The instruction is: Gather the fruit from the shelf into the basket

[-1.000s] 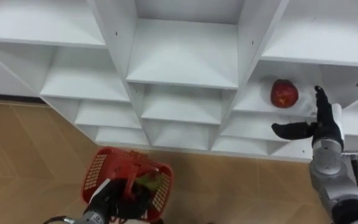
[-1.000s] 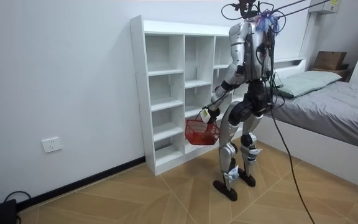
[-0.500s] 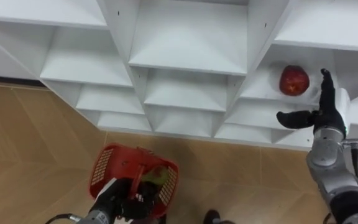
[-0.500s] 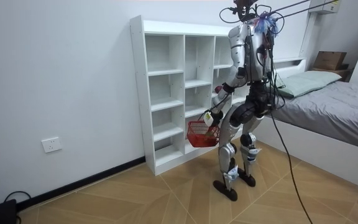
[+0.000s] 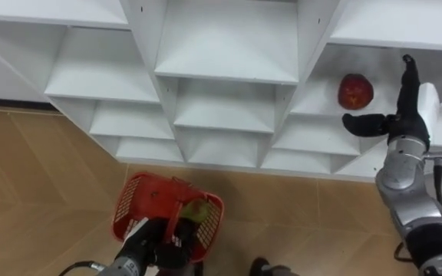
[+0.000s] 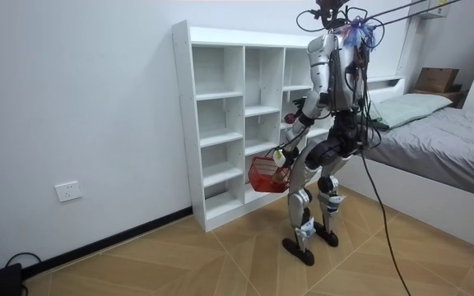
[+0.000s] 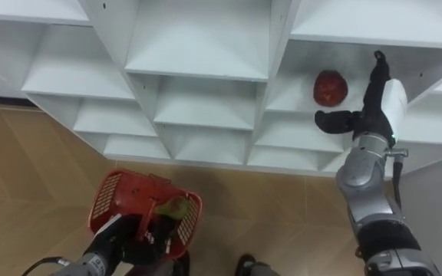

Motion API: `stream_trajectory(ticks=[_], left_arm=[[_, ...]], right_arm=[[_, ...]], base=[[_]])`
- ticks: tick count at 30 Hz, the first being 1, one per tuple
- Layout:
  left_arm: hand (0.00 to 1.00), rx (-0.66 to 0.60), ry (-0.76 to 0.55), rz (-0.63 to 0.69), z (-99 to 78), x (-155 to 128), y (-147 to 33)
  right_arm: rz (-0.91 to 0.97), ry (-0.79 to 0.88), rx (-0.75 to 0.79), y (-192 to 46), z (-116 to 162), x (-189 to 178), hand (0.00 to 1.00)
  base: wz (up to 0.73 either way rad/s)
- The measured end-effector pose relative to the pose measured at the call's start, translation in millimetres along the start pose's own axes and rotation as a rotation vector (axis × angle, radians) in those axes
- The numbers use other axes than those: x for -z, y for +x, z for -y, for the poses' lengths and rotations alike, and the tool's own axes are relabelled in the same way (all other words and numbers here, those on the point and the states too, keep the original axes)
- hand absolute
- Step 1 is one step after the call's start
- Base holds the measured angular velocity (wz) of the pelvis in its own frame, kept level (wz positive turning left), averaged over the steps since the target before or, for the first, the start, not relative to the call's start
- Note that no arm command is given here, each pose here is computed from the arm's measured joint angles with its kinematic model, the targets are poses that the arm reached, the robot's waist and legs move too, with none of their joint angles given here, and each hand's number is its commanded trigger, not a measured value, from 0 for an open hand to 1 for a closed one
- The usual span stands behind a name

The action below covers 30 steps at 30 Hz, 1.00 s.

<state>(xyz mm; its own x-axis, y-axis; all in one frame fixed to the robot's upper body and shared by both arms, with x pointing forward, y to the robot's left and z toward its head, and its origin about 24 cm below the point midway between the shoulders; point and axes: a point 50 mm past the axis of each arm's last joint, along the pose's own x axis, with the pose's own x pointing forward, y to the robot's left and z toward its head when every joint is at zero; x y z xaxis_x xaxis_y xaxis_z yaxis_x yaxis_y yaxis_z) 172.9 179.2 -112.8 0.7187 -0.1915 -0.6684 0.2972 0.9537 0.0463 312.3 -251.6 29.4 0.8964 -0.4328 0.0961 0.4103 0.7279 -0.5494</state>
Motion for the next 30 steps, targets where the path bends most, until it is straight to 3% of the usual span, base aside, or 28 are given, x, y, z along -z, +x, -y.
stream_trajectory(ticks=[10,30], left_arm=[[1.00,-0.020,-0.004,-0.010,-0.8,0.1,0.5],[1.00,0.008,0.013,-0.034,5.4,3.8,0.5]], right_arm=[[0.111,0.059,0.051,4.2,4.9,-28.0,0.00],[0.002,0.058,0.035,1.0,1.4,-6.5,0.00]], base=[[0.00],[0.00]])
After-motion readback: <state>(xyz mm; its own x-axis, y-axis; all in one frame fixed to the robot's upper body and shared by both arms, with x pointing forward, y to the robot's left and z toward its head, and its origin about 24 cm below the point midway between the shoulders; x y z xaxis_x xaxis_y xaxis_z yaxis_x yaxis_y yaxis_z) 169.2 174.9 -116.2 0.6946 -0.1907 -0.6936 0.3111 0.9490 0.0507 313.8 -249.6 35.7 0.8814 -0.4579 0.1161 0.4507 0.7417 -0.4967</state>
